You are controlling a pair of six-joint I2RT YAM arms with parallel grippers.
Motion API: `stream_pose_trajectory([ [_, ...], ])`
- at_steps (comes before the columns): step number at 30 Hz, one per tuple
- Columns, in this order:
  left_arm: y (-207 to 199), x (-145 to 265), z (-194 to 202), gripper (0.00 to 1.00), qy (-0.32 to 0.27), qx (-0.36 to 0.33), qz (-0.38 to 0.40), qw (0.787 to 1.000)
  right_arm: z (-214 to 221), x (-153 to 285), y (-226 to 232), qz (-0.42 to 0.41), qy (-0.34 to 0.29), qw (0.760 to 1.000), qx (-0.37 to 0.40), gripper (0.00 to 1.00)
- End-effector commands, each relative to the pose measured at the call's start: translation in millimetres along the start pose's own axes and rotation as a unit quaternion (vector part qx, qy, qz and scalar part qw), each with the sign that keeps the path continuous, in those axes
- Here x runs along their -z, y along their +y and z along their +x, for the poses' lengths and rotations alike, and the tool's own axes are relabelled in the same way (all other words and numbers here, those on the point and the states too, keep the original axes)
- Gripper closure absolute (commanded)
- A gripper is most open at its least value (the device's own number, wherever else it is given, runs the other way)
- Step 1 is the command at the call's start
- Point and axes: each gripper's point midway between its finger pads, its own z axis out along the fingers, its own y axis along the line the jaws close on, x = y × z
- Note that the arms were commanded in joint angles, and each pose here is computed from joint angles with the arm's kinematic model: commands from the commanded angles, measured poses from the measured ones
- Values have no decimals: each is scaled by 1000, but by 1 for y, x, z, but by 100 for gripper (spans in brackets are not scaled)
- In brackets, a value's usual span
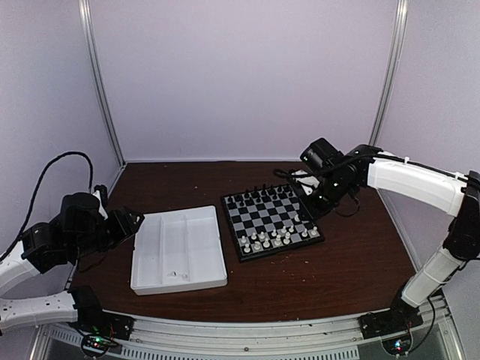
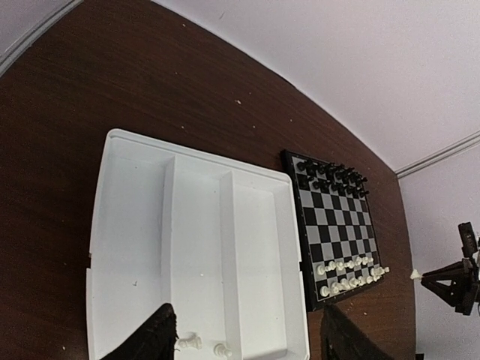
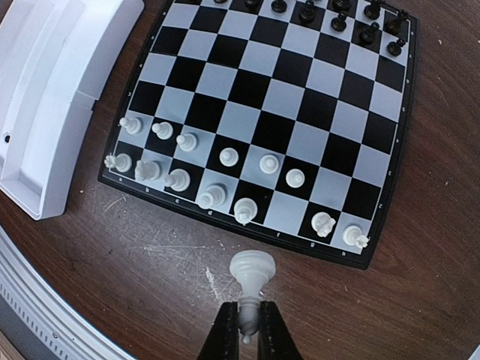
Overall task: Set up the chess pieces on the board
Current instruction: Place the chess piece on the chessboard.
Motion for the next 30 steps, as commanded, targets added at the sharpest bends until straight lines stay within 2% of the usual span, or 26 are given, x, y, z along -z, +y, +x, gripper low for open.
stream_pose_trajectory([
  [1, -14, 0, -7, 34, 1, -32, 8, 999, 17, 3, -10, 0, 60, 998, -3, 100],
  [12, -34, -13, 0, 32, 42, -95, 10, 995, 13, -41, -10, -26, 100, 995, -16, 98],
  [15, -35, -13, 0, 32, 45, -100, 10, 994, 14, -56, -13, -22, 117, 993, -20, 95],
  [30, -30, -19, 3, 32, 46, -114, -4, 992, 22, -82, -34, 28, 146, 989, -15, 97],
])
